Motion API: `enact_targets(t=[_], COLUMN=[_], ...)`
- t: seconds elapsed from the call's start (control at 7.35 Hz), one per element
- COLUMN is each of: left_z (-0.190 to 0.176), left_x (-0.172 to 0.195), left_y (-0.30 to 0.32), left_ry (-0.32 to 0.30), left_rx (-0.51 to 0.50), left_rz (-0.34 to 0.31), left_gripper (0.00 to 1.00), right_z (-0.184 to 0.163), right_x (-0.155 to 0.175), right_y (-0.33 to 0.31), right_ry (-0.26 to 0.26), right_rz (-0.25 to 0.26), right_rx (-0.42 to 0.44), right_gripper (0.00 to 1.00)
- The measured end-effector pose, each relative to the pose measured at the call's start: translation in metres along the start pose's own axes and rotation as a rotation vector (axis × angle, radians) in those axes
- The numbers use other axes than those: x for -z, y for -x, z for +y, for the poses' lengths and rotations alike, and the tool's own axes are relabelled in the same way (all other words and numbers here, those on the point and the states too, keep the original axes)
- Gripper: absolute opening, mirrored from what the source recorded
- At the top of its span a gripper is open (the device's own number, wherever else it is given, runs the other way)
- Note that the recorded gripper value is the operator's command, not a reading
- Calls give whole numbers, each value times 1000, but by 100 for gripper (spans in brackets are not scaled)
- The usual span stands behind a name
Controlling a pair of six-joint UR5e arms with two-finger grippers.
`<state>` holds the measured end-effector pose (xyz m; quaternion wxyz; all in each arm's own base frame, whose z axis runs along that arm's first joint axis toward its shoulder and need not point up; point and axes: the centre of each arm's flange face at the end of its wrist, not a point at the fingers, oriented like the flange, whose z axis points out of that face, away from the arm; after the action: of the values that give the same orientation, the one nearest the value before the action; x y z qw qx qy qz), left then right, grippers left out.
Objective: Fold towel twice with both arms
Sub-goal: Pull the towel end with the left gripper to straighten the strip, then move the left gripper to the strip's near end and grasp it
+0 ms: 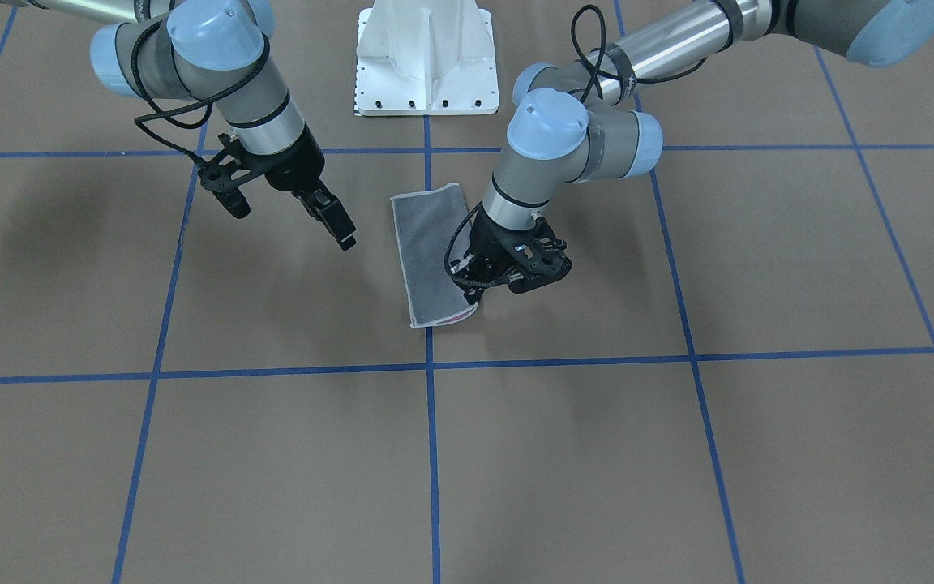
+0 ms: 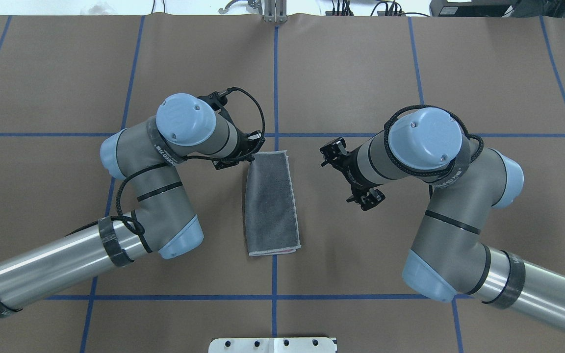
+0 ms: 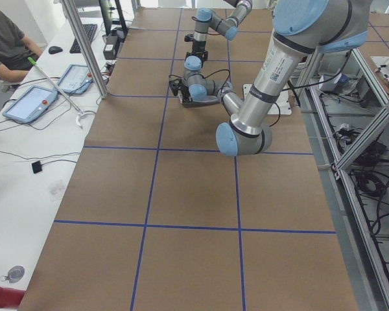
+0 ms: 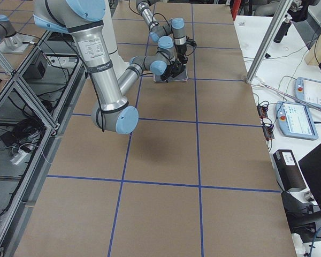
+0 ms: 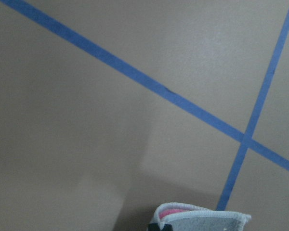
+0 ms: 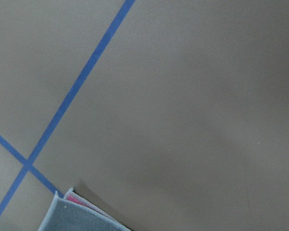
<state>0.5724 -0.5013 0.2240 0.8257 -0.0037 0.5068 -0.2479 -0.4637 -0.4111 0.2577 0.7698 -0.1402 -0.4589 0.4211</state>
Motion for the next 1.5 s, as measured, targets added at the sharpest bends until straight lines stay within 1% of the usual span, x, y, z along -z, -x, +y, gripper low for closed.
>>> enact_targets(t=[0.14,0.27,0.41,0.54,0.68,0.82,0.95,1.09,1.23,1.5], left_z=[-9,-18,-26,-31,-31,-28,-24,-20,-9,29], left_x=[-5,-5,-1,4,12,21,28,36,42,35], left_y=[-14,-21,-25,-28,-30,-29,-16,6,27,54], left_ry=[-10,-20,-28,-29,-15,4,18,28,42,88], left_rx=[3,8,13,14,13,14,26,49,72,109], left_rz=[8,13,18,27,39,49,53,55,54,32], left_gripper=[55,86,90,89,87,83,82,78,69,60], right_z=[-1,-3,-4,-6,-9,-14,-18,-22,-26,-30], right_x=[0,0,2,4,6,7,9,12,14,14], right_y=[0,0,1,2,3,4,5,7,9,8], right_ry=[-1,-3,-5,-6,-10,-15,-20,-24,-27,-33], right_rz=[0,-1,-3,-7,-11,-14,-18,-22,-26,-26], right_rx=[-1,-1,-3,-5,-9,-14,-18,-22,-26,-29], right_gripper=[100,100,100,100,100,100,100,100,100,100])
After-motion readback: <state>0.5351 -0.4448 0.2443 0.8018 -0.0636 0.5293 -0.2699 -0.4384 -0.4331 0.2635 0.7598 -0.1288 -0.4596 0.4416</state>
